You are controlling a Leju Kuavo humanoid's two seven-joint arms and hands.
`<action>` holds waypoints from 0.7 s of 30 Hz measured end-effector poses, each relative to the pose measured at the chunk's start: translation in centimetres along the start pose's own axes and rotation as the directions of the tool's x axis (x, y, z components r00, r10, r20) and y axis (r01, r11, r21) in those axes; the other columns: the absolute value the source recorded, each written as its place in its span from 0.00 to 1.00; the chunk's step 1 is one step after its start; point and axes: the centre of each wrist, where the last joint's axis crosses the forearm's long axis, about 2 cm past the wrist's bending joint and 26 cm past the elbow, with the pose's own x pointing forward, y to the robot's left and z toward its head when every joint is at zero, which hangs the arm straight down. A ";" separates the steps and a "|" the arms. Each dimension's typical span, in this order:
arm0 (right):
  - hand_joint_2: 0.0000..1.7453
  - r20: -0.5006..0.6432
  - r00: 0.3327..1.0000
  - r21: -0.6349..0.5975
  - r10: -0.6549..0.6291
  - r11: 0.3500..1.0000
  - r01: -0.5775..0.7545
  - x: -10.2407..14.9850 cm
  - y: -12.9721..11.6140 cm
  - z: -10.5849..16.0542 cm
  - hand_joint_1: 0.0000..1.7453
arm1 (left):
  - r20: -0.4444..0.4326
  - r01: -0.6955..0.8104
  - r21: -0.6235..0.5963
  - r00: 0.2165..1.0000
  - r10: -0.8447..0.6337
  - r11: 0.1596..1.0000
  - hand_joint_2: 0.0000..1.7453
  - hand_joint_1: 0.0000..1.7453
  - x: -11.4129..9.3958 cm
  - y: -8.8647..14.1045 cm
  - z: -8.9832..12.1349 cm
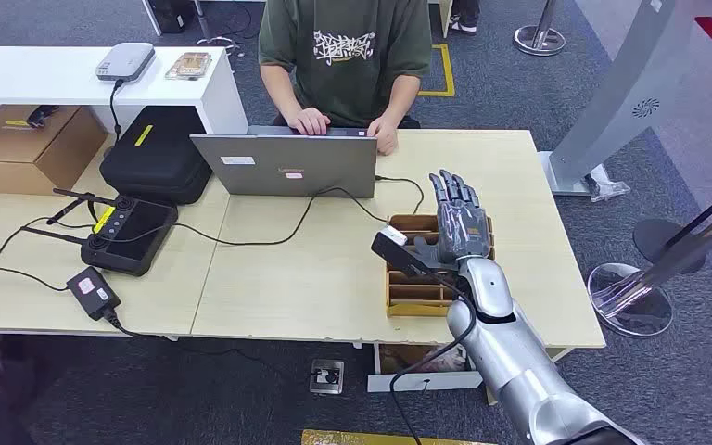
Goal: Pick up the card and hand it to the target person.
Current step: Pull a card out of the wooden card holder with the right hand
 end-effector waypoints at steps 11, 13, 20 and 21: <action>1.00 0.001 1.000 0.000 0.000 1.000 0.000 0.0 0.0 0.0 0.11 | -0.005 -0.001 0.001 1.000 0.001 1.000 0.00 0.00 0.0 0.0 0.0; 1.00 0.001 1.000 0.000 0.000 1.000 0.000 0.0 0.0 0.0 0.11 | -0.005 -0.001 0.001 1.000 0.001 1.000 0.00 0.00 0.1 0.0 0.0; 1.00 0.000 1.000 0.008 0.000 1.000 0.000 0.0 0.0 0.0 0.16 | -0.005 -0.003 0.004 1.000 0.003 1.000 0.00 0.00 0.1 0.0 0.0; 1.00 0.000 1.000 0.010 0.000 1.000 0.000 0.0 0.0 0.0 0.17 | -0.005 -0.003 0.004 1.000 0.003 1.000 0.00 0.00 0.1 0.0 0.0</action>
